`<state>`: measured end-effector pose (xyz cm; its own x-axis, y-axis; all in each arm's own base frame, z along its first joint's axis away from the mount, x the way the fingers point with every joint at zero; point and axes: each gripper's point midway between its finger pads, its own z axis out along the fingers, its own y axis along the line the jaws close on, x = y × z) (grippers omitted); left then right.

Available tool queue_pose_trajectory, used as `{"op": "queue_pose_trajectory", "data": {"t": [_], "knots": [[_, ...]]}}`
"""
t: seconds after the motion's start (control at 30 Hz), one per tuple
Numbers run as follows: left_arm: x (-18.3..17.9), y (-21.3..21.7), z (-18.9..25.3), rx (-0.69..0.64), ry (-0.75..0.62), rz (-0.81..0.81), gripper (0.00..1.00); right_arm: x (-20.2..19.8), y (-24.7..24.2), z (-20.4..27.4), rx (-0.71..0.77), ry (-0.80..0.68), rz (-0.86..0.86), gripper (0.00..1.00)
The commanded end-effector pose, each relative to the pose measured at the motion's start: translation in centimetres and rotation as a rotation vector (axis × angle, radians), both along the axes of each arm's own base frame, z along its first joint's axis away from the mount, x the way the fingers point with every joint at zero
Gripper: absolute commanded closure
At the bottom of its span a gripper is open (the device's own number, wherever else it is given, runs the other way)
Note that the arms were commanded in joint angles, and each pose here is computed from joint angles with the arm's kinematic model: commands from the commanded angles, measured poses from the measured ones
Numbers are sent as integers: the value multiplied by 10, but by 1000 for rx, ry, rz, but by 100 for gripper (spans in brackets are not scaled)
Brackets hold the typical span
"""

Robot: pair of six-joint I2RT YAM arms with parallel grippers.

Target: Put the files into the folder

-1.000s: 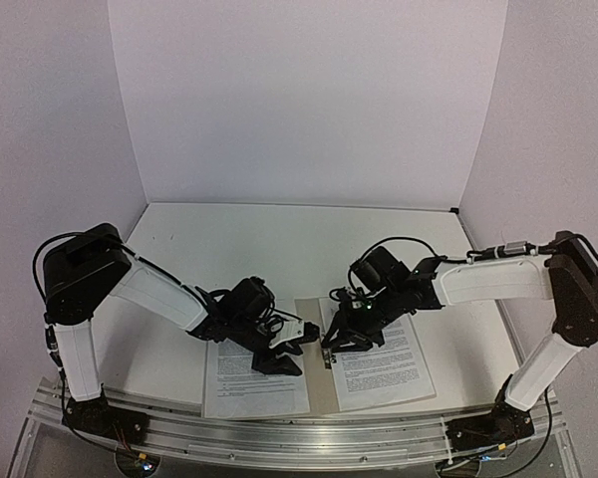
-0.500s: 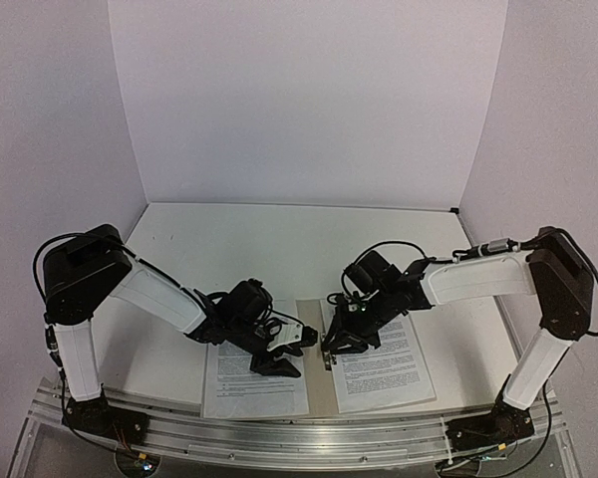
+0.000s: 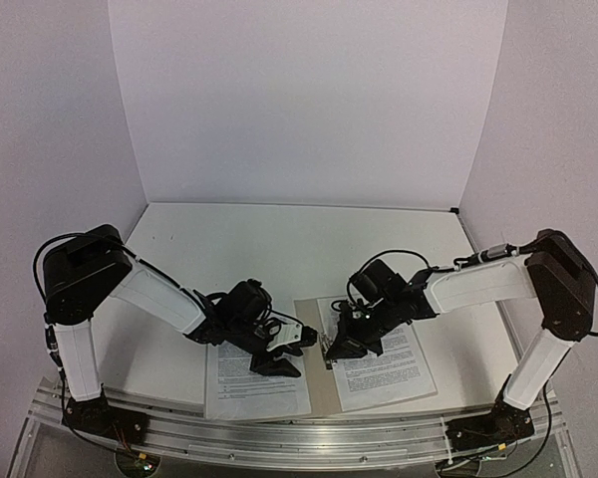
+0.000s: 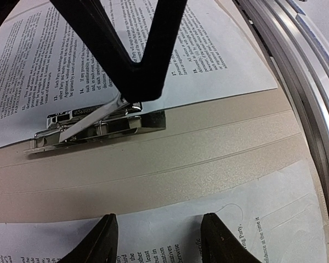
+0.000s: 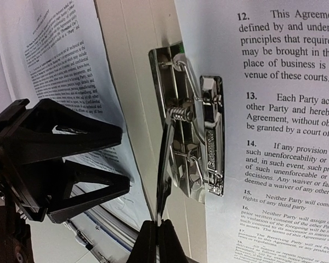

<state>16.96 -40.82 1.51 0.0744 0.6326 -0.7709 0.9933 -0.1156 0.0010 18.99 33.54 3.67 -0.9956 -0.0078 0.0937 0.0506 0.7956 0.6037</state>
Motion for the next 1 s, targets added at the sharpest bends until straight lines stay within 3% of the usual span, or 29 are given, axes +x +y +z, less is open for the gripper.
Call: {"op": "queue_pose_trajectory", "data": {"t": [0.0,0.57,0.97], "knots": [[-5,15,-20,68,54,30,48,-18,-20,-27,-70,47,27,100],[-1,16,-22,72,74,49,49,-41,-65,-93,-244,95,16,100],[-1,19,-25,84,88,53,50,-35,-74,-79,-276,64,-45,100]]}}
